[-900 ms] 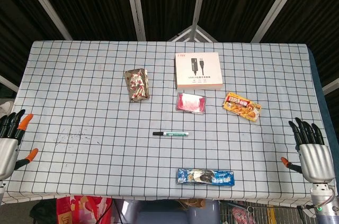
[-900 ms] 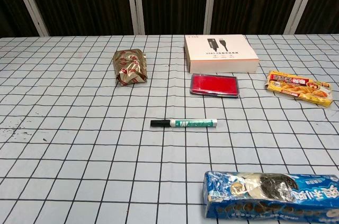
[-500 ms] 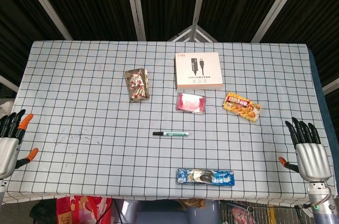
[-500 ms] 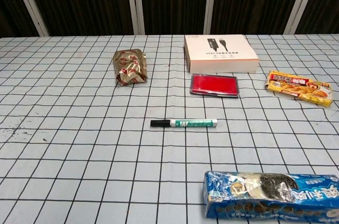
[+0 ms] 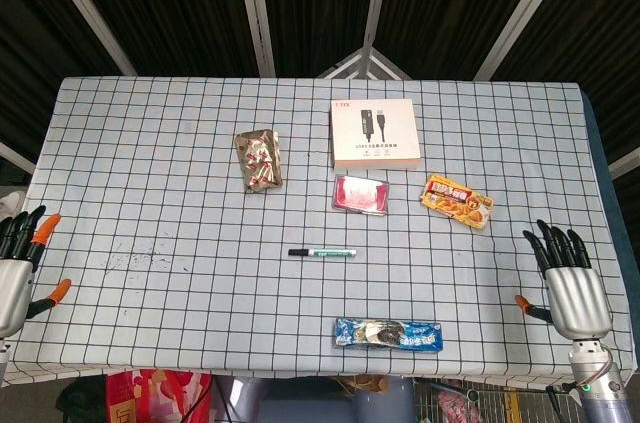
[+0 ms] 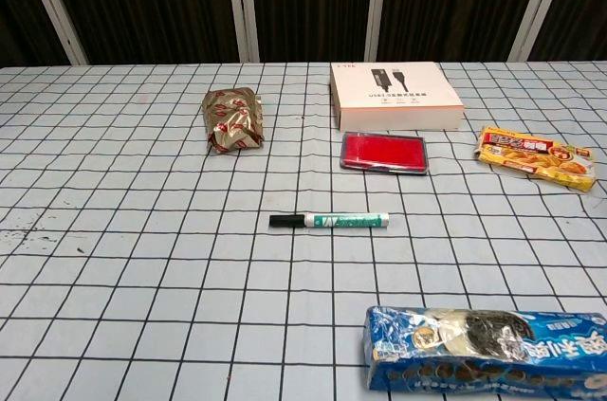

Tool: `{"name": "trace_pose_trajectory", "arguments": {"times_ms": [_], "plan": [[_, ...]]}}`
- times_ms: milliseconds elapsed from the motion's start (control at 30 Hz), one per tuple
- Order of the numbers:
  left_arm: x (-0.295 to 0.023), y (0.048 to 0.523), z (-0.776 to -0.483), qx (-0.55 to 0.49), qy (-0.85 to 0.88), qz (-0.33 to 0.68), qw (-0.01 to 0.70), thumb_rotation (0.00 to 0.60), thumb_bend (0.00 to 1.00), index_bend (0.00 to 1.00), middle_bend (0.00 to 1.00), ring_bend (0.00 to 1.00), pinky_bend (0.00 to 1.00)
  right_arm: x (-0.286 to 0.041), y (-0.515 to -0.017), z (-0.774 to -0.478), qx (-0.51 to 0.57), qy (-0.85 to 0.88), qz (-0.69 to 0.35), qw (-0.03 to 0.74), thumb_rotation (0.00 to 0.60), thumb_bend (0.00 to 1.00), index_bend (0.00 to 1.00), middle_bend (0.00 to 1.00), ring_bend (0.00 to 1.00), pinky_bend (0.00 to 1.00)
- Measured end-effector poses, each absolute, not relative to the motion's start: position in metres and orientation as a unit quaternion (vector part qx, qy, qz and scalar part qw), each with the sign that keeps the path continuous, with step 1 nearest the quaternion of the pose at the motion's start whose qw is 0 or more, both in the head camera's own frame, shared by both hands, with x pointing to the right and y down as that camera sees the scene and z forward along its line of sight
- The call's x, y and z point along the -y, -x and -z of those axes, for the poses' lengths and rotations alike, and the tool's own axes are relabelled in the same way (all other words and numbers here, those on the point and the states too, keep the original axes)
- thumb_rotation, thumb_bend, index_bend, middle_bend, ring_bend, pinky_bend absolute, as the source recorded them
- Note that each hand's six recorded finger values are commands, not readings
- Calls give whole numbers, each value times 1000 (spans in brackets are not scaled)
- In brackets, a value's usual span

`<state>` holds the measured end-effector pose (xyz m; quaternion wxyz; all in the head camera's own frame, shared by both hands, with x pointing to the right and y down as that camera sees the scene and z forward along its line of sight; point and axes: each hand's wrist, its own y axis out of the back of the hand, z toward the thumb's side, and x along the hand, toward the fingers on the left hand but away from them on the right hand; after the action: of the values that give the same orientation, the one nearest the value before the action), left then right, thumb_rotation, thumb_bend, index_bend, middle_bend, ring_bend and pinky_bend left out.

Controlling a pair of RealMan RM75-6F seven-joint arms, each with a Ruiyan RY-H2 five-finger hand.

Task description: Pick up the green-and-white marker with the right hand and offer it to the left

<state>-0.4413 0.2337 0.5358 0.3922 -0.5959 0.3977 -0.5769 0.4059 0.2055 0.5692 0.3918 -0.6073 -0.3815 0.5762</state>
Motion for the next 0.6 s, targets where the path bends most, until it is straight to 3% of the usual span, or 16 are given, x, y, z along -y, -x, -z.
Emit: {"name": "trace_pose_trajectory", "arguments": {"times_ms": [167, 600], "plan": [[-234, 440, -538, -395, 598, 579, 389, 600, 333, 98, 0, 0, 0, -205, -400, -572, 393, 620, -566, 375, 600, 134, 213, 35, 84, 61], [-234, 429, -536, -387, 599, 575, 400, 600, 333, 98, 0, 0, 0, -168, -301, -604, 379, 686, -521, 338, 600, 135, 291, 35, 83, 61]]}}
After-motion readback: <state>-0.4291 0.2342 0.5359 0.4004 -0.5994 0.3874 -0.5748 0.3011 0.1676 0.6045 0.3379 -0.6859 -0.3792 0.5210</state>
